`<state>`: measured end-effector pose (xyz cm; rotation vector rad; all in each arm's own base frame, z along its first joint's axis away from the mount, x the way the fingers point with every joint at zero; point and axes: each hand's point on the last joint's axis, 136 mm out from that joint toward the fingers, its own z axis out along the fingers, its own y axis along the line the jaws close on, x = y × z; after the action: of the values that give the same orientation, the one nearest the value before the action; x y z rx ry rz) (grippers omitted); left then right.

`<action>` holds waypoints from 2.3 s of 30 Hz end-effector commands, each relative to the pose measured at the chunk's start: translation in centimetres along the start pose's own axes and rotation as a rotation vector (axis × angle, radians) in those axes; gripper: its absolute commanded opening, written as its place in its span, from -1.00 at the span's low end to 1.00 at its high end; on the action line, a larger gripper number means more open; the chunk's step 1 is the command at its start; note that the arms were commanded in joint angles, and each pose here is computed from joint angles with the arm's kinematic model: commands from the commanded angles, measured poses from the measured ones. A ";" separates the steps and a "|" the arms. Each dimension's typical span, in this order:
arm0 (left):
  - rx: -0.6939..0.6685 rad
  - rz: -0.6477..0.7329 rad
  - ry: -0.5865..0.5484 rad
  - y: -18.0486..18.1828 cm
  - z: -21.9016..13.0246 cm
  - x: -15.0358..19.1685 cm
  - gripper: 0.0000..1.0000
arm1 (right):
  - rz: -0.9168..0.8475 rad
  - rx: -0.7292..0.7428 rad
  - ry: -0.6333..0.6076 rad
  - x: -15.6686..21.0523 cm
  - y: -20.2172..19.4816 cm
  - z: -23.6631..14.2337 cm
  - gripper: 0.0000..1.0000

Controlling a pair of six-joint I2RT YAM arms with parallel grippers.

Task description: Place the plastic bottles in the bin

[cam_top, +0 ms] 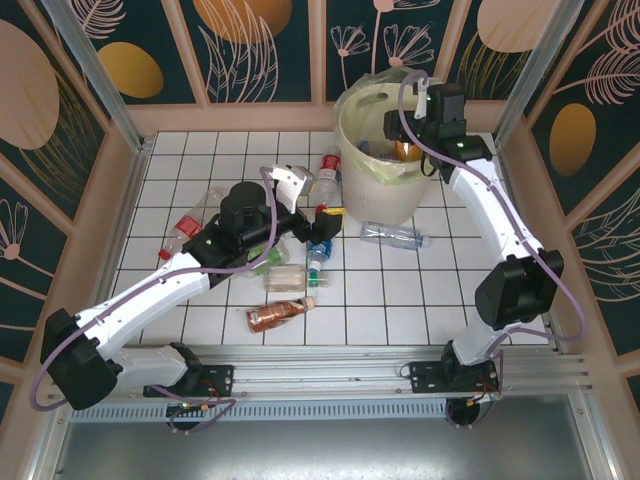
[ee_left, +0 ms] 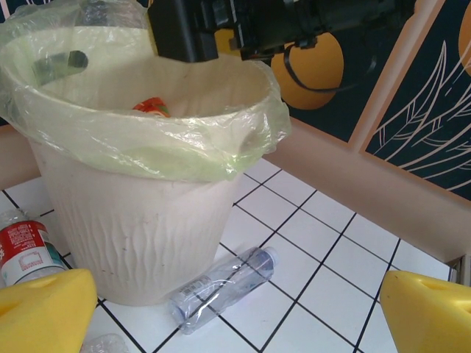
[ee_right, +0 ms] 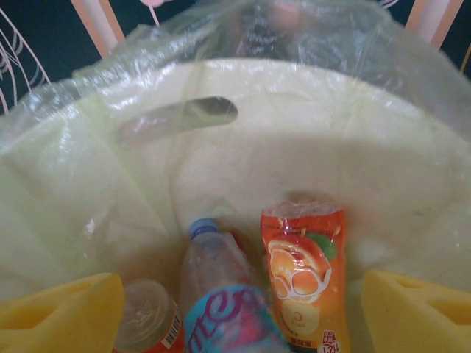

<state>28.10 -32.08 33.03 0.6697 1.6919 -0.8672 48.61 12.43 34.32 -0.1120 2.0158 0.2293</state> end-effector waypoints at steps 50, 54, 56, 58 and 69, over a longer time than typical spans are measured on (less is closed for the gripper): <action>-0.403 -0.366 1.004 3.7 -10.8 26.1 0.87 | 0.103 -0.769 0.168 17.8 11.2 -22.2 0.68; -0.409 -0.411 1.033 2.9 -12.1 27.7 0.87 | 0.105 -0.777 0.164 17.7 11.3 -22.2 0.68; -0.411 -0.420 1.048 2.7 -12.5 28.4 0.87 | 0.106 -0.782 0.163 17.7 11.3 -22.2 0.68; -0.414 -0.419 1.062 2.3 -12.7 29.0 0.88 | 0.106 -0.781 0.165 17.7 11.3 -22.1 0.68; -0.465 -0.344 1.218 1.4 -13.9 32.4 0.76 | 0.118 -0.768 0.182 18.1 11.2 -21.8 0.68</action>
<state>13.35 -20.77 4.40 0.6320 2.9926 -0.2787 19.73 18.76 28.54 -0.4907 2.0275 1.0683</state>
